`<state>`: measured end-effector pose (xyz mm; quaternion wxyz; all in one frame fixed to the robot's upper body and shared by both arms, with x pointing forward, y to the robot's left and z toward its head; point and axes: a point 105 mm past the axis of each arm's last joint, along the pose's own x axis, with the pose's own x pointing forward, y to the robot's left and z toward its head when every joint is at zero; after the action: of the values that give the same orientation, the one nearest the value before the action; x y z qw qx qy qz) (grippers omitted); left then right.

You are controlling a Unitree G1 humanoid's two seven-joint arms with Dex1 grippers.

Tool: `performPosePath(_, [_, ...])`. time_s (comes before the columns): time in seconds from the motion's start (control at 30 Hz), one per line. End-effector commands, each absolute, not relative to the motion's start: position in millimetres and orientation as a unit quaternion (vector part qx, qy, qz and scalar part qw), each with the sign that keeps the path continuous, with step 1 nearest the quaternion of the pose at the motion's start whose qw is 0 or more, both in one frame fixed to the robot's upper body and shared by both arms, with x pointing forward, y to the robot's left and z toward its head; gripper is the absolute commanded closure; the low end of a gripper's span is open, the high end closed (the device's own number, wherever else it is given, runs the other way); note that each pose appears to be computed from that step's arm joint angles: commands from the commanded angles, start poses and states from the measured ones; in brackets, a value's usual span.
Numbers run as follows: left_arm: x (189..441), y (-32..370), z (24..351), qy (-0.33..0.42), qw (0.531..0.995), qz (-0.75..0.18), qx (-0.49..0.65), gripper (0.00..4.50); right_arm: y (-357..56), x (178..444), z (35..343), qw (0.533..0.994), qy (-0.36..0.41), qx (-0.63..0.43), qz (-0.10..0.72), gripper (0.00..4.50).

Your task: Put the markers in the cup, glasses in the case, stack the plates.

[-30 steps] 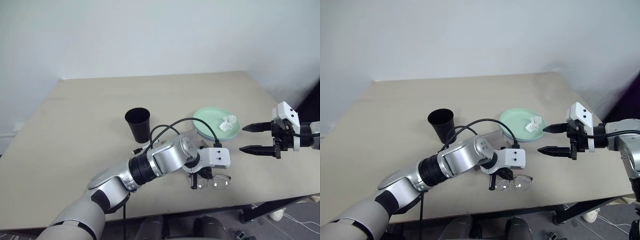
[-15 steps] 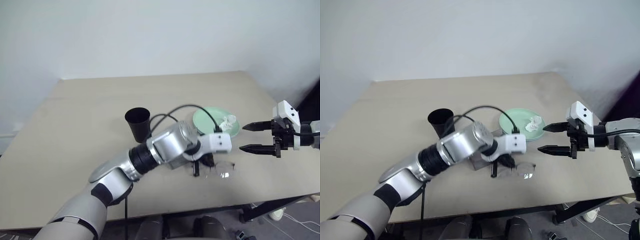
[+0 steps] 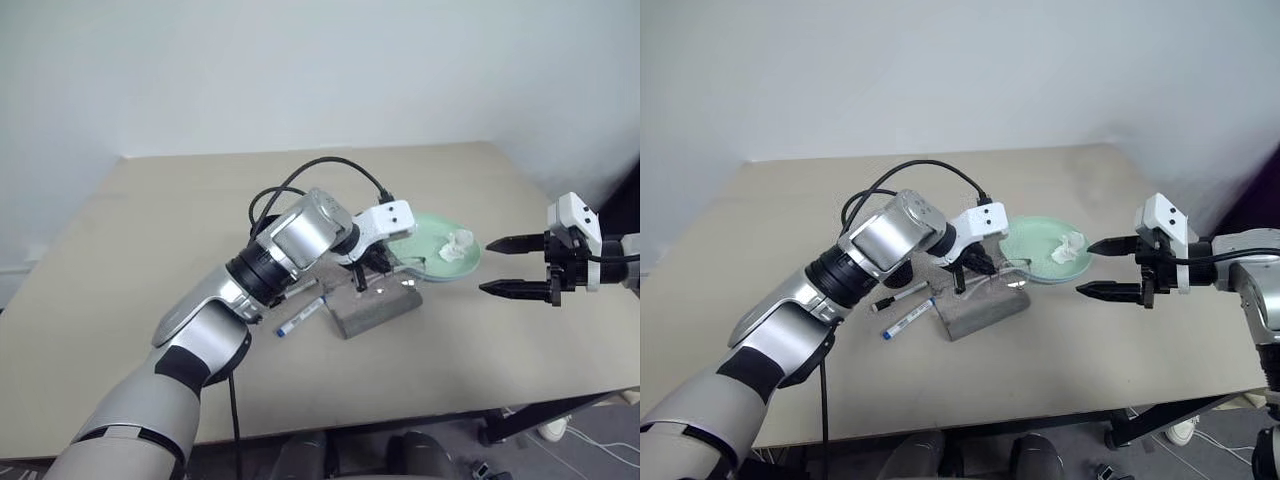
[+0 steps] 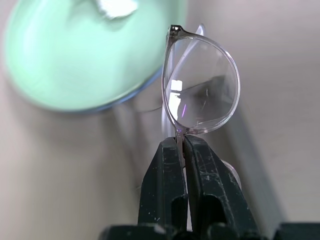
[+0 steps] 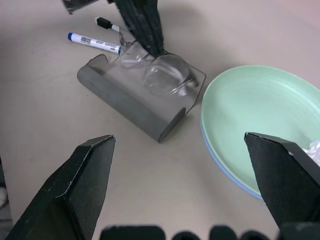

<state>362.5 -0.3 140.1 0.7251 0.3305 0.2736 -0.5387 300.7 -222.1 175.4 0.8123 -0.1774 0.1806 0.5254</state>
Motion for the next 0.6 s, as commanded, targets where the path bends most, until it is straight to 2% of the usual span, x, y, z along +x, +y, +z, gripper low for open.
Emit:
performPosePath(0.03, [374.6,2.4,155.0,0.250,0.743,-0.518,0.342,4.47,-217.8,304.1,188.3,0.812,0.153,-0.191,0.529,0.00])
performPosePath(0.33, [363.7,6.8,124.8,0.292,0.731,-0.508,0.349,4.47,-214.6,304.7,189.4,0.811,0.148,-0.194,0.532,0.00])
performPosePath(0.6, [346.5,1.5,111.5,0.317,0.713,-0.514,0.357,4.47,-213.0,304.1,188.2,0.811,0.144,-0.193,0.534,0.00])
